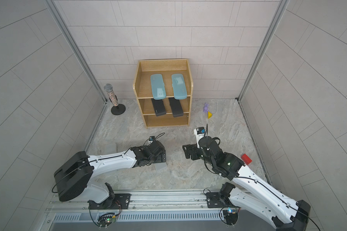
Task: Place the pencil cases on the shelf according to color
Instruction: Move the pencil case to the center of the board, then pick up the pencil case from the center of the board.
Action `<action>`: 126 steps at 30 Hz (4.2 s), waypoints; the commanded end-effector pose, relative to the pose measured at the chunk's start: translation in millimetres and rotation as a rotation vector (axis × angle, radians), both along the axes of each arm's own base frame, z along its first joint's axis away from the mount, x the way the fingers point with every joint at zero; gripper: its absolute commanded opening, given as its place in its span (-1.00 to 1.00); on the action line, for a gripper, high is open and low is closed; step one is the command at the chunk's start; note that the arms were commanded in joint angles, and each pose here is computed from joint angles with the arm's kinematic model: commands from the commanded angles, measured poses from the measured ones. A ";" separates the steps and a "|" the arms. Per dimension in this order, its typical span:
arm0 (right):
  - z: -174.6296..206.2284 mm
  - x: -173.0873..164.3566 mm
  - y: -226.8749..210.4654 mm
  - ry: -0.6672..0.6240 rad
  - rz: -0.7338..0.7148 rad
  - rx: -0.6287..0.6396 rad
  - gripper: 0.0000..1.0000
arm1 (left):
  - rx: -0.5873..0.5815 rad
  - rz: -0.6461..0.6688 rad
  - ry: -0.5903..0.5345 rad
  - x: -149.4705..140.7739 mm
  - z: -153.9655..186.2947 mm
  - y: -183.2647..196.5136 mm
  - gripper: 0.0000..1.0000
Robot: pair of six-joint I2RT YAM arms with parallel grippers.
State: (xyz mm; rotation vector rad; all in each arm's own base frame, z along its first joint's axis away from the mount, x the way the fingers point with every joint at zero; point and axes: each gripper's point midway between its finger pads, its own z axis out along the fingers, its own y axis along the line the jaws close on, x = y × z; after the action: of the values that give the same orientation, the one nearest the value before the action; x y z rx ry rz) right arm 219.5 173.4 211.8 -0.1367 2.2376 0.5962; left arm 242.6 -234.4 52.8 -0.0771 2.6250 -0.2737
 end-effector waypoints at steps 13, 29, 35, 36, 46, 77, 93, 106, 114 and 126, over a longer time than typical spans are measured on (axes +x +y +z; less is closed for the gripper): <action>-73.2 13.9 72.4 0.134 0.129 0.057 1.00 | 0.286 0.540 -0.053 -24.9 39.0 228.9 0.99; -123.3 11.6 133.7 0.277 0.259 0.002 1.00 | 0.153 0.724 0.128 -10.5 -16.3 285.2 0.99; -131.1 9.2 133.9 0.280 0.244 -0.037 1.00 | 0.076 0.652 0.223 -4.1 -30.4 264.4 0.99; -131.9 9.2 132.7 0.281 0.240 -0.043 1.00 | 0.076 0.643 0.234 -4.3 -29.9 263.0 0.99; -126.4 11.4 112.3 0.248 0.193 -0.122 1.00 | 0.040 0.462 0.258 -3.6 -35.7 202.2 0.99; -165.2 -6.6 146.7 0.280 0.141 -0.340 1.00 | -0.062 0.356 -0.045 -36.3 26.3 162.5 0.99; -215.0 -17.1 140.1 0.295 0.101 -0.481 1.00 | -0.035 0.415 -0.070 -17.6 35.2 184.4 0.99; -212.7 -28.7 120.9 0.248 0.041 -0.477 0.21 | -0.060 0.422 -0.081 -22.6 39.9 188.5 0.99; -159.2 -20.5 93.9 0.115 -0.047 -0.339 -0.25 | -0.116 0.418 -0.094 -17.7 44.9 180.2 0.99; -124.1 59.2 69.4 0.056 -0.127 -0.146 -0.22 | -0.156 0.394 -0.114 -0.3 52.5 167.8 0.99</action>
State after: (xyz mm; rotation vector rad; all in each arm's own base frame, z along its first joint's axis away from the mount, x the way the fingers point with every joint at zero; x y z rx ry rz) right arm 261.0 235.1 78.9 -0.0242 2.3686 0.3206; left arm 232.6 -62.5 92.5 -0.6119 2.4480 -0.2916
